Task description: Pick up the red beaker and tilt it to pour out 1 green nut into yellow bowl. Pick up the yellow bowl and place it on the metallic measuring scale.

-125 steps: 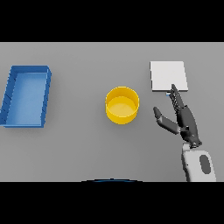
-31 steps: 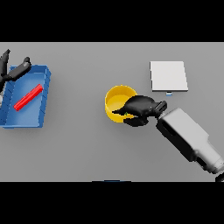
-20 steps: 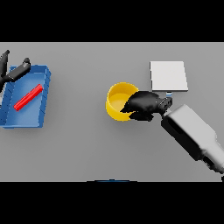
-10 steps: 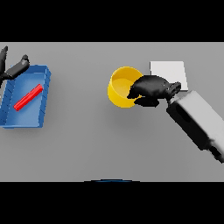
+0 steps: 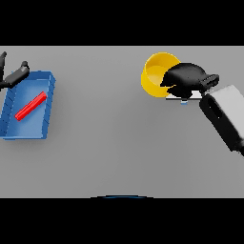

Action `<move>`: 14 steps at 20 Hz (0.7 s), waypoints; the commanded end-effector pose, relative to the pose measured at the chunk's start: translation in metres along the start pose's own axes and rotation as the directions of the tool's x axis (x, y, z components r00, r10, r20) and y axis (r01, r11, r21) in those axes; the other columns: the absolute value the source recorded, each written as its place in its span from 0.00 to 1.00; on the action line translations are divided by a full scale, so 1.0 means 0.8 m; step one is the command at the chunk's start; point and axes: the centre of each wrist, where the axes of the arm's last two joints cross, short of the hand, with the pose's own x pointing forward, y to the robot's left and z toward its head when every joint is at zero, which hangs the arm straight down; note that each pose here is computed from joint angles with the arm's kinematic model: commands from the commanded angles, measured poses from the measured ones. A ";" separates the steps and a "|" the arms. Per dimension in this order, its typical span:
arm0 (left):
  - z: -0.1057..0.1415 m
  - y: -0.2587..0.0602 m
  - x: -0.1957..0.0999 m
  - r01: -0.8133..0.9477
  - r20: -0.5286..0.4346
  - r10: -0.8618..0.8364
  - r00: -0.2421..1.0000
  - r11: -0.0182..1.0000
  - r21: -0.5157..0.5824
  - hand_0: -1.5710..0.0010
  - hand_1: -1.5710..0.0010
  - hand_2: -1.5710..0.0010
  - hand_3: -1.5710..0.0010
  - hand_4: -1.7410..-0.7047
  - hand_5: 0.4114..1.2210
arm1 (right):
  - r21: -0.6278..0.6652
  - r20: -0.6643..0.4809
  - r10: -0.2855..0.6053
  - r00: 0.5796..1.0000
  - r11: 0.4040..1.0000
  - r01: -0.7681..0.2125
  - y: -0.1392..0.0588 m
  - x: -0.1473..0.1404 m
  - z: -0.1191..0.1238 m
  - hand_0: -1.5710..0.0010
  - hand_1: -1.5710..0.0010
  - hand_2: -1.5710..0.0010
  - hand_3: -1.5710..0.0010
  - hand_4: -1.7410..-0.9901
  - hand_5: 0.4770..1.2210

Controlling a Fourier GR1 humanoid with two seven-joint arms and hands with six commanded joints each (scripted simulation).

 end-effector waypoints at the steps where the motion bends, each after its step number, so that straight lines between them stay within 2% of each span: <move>1: 0.000 0.003 0.003 -0.003 -0.001 0.003 1.000 1.000 -0.003 1.00 1.00 1.00 1.00 0.91 0.42 | -0.007 -0.030 0.005 1.000 1.000 -0.005 -0.005 -0.007 -0.002 0.01 0.00 0.00 0.15 0.02 1.00; 4: 0.000 0.001 0.007 -0.004 -0.006 0.004 1.000 1.000 -0.005 1.00 1.00 1.00 1.00 0.91 0.42 | 0.004 -0.024 -0.003 1.000 1.000 0.003 0.003 -0.016 -0.002 0.00 0.00 0.00 0.19 0.02 1.00; 5: 0.003 0.005 0.007 -0.017 -0.012 0.017 1.000 1.000 0.000 1.00 1.00 1.00 1.00 0.90 0.42 | 0.003 -0.021 -0.007 1.000 1.000 0.007 0.003 -0.019 -0.004 0.00 0.01 0.00 0.15 0.02 1.00; 8: 0.008 0.006 0.006 -0.020 -0.019 0.020 1.000 1.000 0.008 1.00 1.00 1.00 1.00 0.89 0.43 | -0.016 -0.164 -0.034 0.986 0.999 0.032 0.010 -0.053 -0.006 0.02 0.07 0.03 0.08 0.02 1.00; 14: 0.009 0.008 0.009 -0.026 -0.034 0.027 0.999 1.000 0.013 1.00 1.00 1.00 1.00 0.87 0.45 | 0.002 -0.231 -0.064 0.971 0.998 0.067 0.031 -0.088 -0.004 0.05 0.14 0.09 0.02 0.01 1.00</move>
